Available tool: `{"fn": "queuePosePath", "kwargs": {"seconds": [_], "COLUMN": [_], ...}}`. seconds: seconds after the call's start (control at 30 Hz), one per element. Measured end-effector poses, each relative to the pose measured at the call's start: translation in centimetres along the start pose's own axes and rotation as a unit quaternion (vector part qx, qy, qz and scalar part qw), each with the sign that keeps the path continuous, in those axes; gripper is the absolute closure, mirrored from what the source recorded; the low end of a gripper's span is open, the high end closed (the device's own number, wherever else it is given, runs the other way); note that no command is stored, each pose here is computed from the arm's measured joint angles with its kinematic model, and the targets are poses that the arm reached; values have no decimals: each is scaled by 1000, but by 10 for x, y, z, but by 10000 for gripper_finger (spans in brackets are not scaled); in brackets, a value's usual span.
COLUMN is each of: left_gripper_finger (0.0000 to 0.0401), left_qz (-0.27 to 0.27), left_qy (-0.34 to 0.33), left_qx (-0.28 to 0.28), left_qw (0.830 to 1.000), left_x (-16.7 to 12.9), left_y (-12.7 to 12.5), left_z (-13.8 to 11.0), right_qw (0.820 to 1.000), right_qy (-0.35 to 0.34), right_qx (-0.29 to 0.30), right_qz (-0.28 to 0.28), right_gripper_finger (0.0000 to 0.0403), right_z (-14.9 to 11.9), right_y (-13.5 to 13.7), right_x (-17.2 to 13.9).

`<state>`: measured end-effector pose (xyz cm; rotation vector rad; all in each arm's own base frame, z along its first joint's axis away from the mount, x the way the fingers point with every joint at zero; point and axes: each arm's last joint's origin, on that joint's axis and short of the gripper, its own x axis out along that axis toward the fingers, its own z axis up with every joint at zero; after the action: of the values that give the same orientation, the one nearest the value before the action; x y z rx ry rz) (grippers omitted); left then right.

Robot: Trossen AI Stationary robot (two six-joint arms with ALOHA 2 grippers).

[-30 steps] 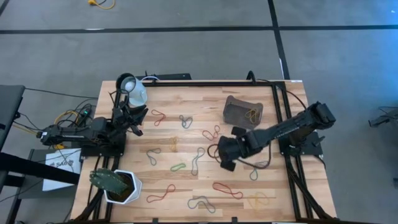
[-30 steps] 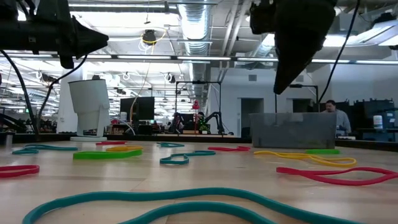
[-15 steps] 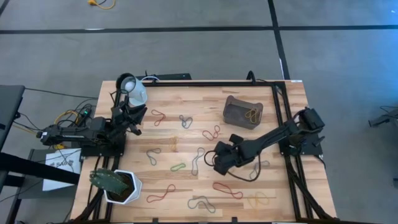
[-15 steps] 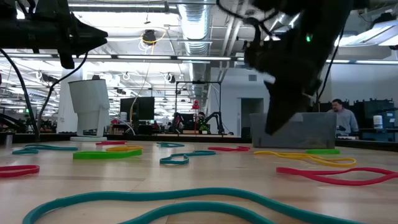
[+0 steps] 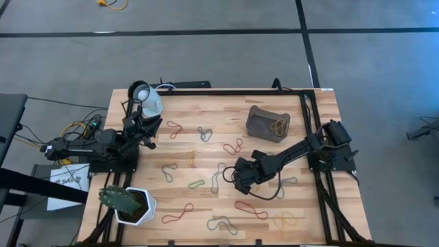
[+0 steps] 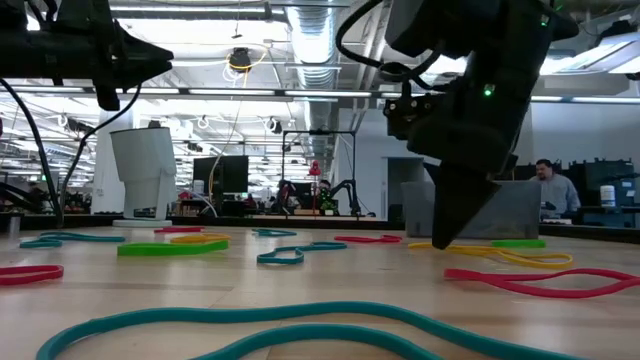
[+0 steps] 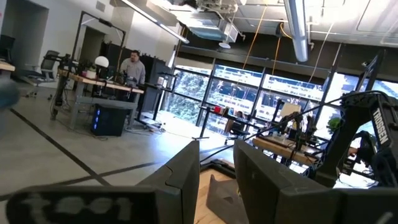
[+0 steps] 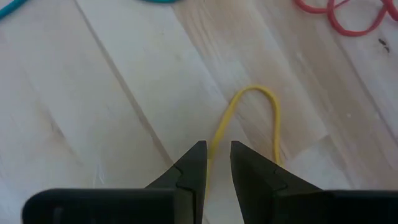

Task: Pick and place rubber bands into bin
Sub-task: Put the yellow rubber band into the black container

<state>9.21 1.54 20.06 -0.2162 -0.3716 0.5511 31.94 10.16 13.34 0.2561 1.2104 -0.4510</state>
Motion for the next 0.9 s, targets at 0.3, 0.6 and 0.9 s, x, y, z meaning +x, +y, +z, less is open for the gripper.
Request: {"fn": "queuePosePath", "kwargs": {"seconds": [0.3, 0.6, 0.9], "left_gripper_finger": [313, 313, 313], "left_qz": [0, 0, 1], "left_qy": [0, 0, 0], "left_qx": [0, 0, 1], "left_qw": [1000, 1000, 1000], "left_x": [0, 0, 0], "left_y": [0, 0, 0], "left_z": [0, 0, 0], "right_qw": [1000, 999, 995], "right_qy": [26, 34, -54], "right_qx": [5, -21, -13], "right_qz": [15, 15, -81], "right_gripper_finger": [376, 400, 402], "right_z": [3, 8, 21], "right_y": [-2, -2, -38], "right_x": [8, -7, -119]}}
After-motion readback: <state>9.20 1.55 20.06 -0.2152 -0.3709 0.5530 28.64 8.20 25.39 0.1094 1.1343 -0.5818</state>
